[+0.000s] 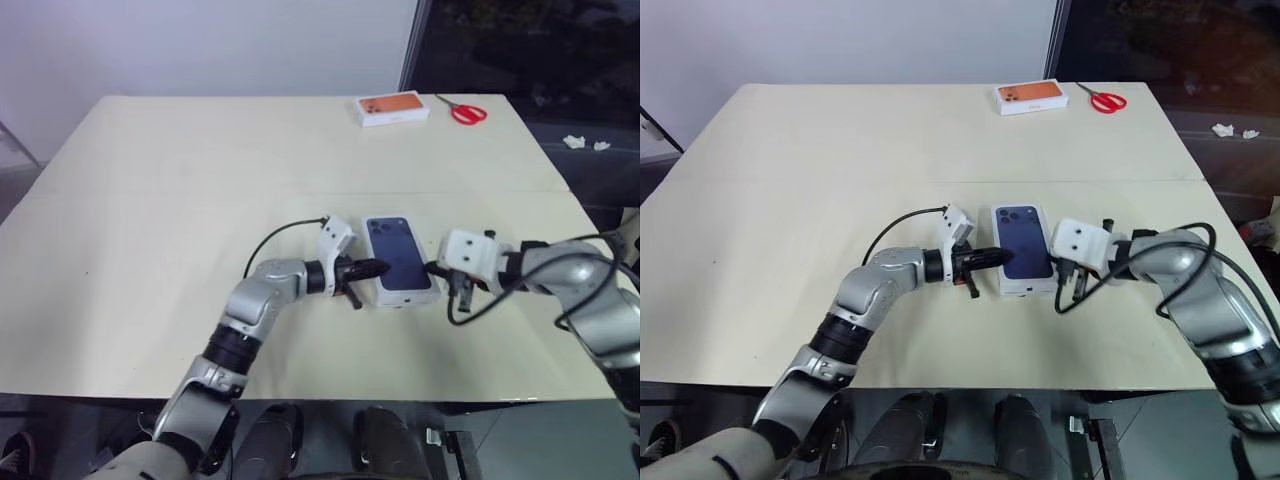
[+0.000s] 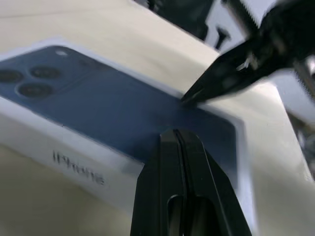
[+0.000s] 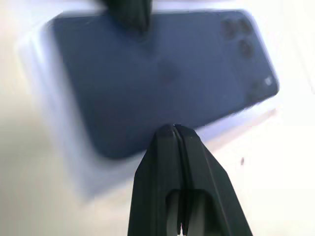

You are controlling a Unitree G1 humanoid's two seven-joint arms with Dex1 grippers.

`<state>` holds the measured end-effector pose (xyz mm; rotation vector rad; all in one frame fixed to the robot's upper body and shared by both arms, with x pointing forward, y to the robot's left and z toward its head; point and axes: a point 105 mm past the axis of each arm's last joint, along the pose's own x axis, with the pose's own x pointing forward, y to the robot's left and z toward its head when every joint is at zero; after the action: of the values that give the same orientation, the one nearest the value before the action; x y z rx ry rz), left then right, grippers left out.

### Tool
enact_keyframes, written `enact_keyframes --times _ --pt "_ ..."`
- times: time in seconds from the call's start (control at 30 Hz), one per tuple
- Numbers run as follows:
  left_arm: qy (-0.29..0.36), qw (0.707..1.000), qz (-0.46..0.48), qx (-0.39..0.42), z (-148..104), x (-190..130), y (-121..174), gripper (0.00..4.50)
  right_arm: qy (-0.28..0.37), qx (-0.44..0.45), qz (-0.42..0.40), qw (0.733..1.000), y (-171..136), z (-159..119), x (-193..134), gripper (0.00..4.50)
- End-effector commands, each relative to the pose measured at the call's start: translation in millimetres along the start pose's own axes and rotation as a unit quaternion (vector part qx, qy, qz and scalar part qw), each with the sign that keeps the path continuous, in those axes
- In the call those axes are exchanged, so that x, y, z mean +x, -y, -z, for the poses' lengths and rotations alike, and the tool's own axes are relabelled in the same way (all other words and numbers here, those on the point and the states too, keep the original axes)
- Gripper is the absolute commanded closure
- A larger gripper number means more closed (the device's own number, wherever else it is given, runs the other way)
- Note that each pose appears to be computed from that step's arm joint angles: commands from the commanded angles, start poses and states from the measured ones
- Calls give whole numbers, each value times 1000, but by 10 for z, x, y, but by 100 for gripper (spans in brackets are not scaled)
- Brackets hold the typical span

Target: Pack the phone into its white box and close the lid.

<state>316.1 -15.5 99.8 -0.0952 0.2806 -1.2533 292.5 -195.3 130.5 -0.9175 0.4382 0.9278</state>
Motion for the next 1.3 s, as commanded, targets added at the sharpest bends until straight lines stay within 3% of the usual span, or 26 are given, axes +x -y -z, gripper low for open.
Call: enact_keyframes --times 0.03,0.17,0.37,0.5,0.73,1.3 --pt "-23 1000 6 -16 150 7 65 450 -9 32 -65 997 -257 88 124 445" --pt "-3 1000 -11 -12 77 -29 8 450 0 24 -44 999 -171 36 162 445" --pt "61 995 -77 -15 -250 -100 -234 450 -12 41 85 995 396 68 143 445" --pt "59 989 -131 -14 -239 -105 -428 450 -26 39 135 990 597 123 166 445" --pt "56 982 -178 -31 -191 4 -638 450 -39 40 158 986 673 165 329 445" --pt "53 990 -132 -18 -210 188 -463 450 6 50 148 988 652 -41 299 445"
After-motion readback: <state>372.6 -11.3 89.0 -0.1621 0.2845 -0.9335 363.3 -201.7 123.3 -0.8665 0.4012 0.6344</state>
